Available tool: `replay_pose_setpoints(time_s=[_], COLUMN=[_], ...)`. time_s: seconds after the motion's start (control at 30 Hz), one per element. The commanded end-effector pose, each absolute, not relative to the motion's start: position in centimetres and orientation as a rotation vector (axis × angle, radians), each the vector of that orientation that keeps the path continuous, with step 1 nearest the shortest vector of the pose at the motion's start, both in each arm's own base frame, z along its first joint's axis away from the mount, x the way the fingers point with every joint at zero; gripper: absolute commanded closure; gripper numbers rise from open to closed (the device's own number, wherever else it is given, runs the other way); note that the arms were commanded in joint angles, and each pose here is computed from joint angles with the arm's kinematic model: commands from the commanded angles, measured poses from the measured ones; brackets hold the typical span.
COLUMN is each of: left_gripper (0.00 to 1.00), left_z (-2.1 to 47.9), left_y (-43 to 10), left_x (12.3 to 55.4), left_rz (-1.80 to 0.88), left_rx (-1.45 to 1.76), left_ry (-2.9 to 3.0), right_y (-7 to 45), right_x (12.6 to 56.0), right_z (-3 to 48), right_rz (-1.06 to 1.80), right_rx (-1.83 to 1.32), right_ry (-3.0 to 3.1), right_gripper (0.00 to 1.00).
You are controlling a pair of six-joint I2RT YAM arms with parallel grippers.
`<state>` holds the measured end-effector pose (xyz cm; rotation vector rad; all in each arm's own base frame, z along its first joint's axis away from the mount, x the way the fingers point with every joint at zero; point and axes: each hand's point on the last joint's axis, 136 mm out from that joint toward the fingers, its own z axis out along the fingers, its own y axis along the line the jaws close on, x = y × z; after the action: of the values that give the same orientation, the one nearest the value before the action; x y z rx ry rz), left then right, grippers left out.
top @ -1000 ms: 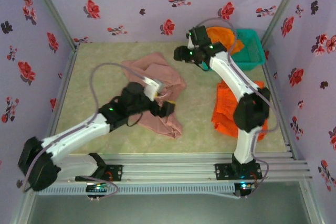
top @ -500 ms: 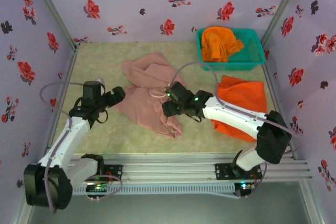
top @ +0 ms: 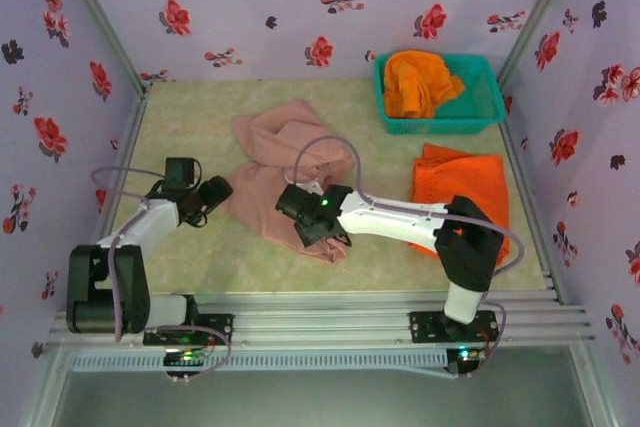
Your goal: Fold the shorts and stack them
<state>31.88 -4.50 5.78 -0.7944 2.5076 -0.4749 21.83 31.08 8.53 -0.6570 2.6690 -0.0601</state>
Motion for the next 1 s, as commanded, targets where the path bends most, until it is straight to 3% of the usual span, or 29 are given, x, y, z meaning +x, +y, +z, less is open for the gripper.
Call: replay_pose_setpoints(time_s=[0.0,0.2,0.43,0.6,0.73,0.83,0.97], left_gripper=[0.23,0.30,0.46,0.60,0.86,1.00,1.00], left_z=[4.7,3.7,2.9,3.9,4.8,6.0,8.9], left_y=[-4.5,-4.7,-4.7,-4.7,-5.0,-5.2,-5.0], left_x=[32.7,33.6,34.9,37.1,39.3,40.6,42.3], left_rz=[-0.494,-0.496,-0.483,-0.489,-0.527,-0.550,-0.561], left_rx=[-0.826,-0.840,-0.839,-0.817,-0.808,-0.797,-0.763], left_ry=[2.505,2.517,2.532,2.485,2.438,2.398,2.334], right_y=[31.4,31.5,31.9,31.2,30.8,30.6,30.9], right_x=[22.2,22.6,22.8,23.5,24.3,25.3,27.8], right_z=[8.3,6.5,6.4,7.7,8.7,9.5,11.7], right_rz=[-0.113,-0.206,-0.203,-0.230,-0.155,-0.093,-0.005], right_rx=[-0.632,-0.655,-0.633,-0.600,-0.541,-0.493,-0.448], right_ry=[2.675,2.699,2.700,2.665,2.670,2.679,2.657], right_gripper=[0.27,0.39,0.78,0.99,1.00,1.00,1.00])
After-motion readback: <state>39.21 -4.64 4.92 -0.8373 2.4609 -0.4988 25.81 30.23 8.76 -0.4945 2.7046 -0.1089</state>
